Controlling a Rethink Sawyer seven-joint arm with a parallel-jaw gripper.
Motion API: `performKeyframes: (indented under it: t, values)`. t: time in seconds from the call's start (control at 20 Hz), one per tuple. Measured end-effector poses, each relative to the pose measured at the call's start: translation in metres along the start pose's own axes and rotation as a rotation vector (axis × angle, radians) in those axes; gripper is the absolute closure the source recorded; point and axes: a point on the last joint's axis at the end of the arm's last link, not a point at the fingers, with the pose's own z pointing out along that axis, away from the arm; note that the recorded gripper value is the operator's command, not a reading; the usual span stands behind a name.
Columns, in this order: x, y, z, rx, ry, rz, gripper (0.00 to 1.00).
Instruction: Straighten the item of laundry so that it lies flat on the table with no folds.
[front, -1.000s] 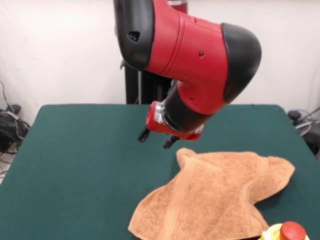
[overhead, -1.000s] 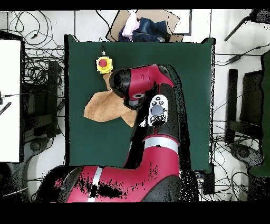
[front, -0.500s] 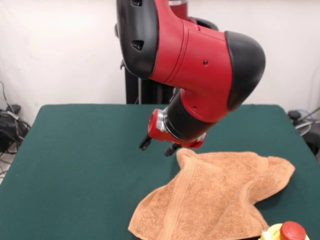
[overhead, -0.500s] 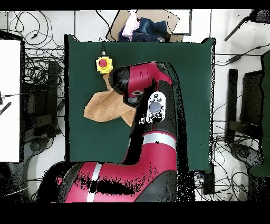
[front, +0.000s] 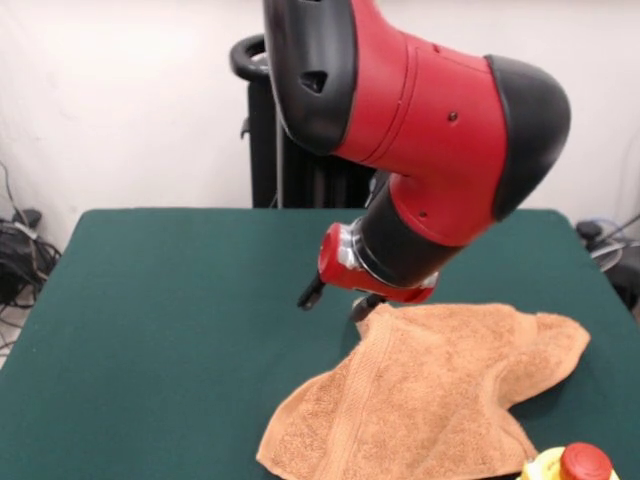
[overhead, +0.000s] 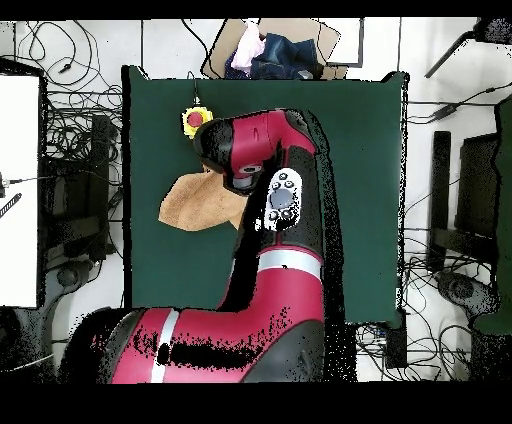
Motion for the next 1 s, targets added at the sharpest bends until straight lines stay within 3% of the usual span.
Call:
performKeyframes:
  t: [0.65,1.0]
  values:
    - [0.001,0.003,-0.022,0.0,-0.028,0.0,0.0]
    - [-0.006,0.005,-0.019,0.001,-0.054,-0.002,0.0]
